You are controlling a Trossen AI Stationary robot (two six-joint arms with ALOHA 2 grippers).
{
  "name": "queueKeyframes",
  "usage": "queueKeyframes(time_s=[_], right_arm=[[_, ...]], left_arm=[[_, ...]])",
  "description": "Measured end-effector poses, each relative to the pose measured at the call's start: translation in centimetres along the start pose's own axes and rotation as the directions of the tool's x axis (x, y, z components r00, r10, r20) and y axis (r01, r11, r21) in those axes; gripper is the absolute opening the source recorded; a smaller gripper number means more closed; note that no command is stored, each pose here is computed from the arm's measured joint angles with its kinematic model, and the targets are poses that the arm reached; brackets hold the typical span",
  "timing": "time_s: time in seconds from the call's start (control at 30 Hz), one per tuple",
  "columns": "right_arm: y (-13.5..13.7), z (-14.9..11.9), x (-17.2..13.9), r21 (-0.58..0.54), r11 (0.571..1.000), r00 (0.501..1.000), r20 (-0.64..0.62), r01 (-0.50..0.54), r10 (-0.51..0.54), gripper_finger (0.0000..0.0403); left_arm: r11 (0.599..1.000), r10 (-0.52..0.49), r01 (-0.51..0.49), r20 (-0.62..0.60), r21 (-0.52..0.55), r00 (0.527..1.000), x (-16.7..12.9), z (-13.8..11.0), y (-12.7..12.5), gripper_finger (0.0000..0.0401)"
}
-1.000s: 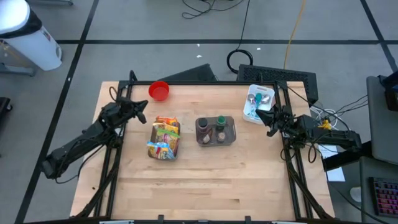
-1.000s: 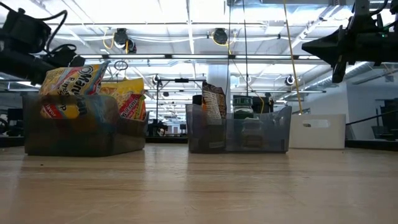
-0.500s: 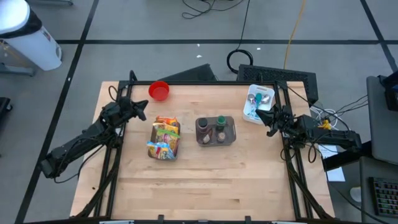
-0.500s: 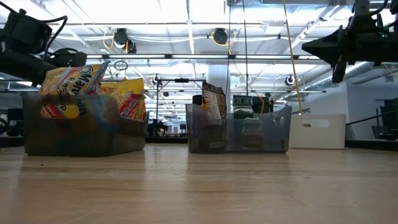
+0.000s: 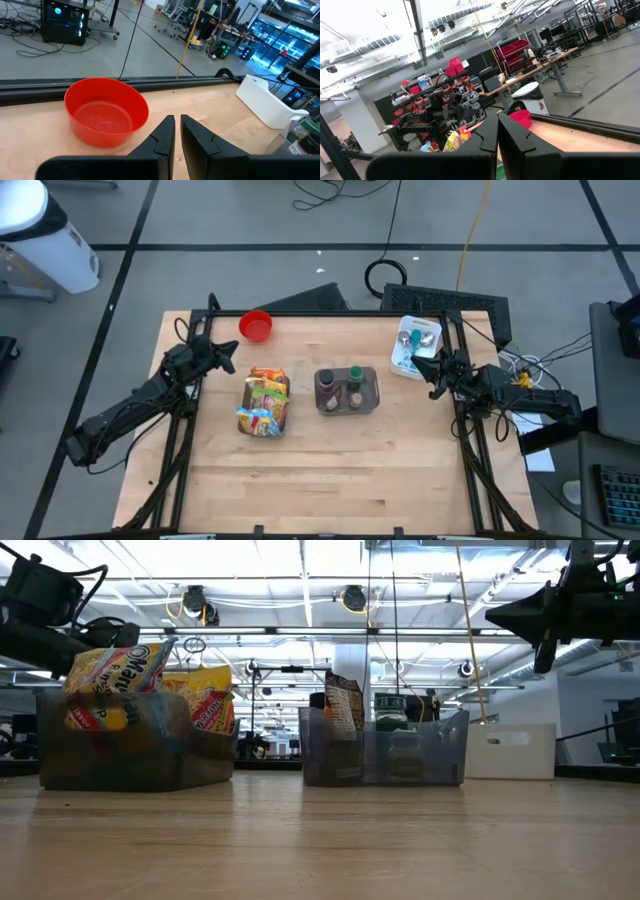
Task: Pick & Place Food Item
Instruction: Return to Home Position
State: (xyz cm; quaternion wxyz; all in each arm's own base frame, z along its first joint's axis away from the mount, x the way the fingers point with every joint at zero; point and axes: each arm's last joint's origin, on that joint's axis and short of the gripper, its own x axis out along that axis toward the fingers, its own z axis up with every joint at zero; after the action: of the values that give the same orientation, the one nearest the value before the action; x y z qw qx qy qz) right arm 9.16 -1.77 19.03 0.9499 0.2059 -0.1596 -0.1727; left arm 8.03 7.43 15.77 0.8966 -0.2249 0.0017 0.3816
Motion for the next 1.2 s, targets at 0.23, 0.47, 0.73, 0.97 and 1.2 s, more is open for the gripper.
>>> queueKeyframes(time_s=[0.23,0.47,0.73,0.97,1.2], right_arm=[[0.0,0.0,0.0,0.0,1.0,1.0,0.0,0.0,0.0,0.0],[0.0,0.0,0.0,0.0,1.0,1.0,0.0,0.0,0.0,0.0],[0.0,0.0,0.0,0.0,1.0,1.0,0.0,0.0,0.0,0.0],[0.0,0.0,0.0,0.0,1.0,1.0,0.0,0.0,0.0,0.0],[0.0,0.0,0.0,0.0,1.0,1.0,0.001,0.0,0.0,0.0]], left_arm=[[1.0,-0.002,0.002,0.0,0.0,1.0,0.0,0.0,0.0,0.0035],[0.999,-0.038,0.038,0.08,0.0,0.996,-0.7,0.6,-0.3,0.0035],[0.995,-0.098,0.099,0.219,0.004,0.971,-1.7,1.7,-0.7,0.0035],[0.994,-0.111,0.112,0.235,0.008,0.966,-1.7,1.9,-0.8,0.0035],[0.994,-0.11,0.111,0.234,0.007,0.966,-1.7,1.9,-0.8,0.0035]])
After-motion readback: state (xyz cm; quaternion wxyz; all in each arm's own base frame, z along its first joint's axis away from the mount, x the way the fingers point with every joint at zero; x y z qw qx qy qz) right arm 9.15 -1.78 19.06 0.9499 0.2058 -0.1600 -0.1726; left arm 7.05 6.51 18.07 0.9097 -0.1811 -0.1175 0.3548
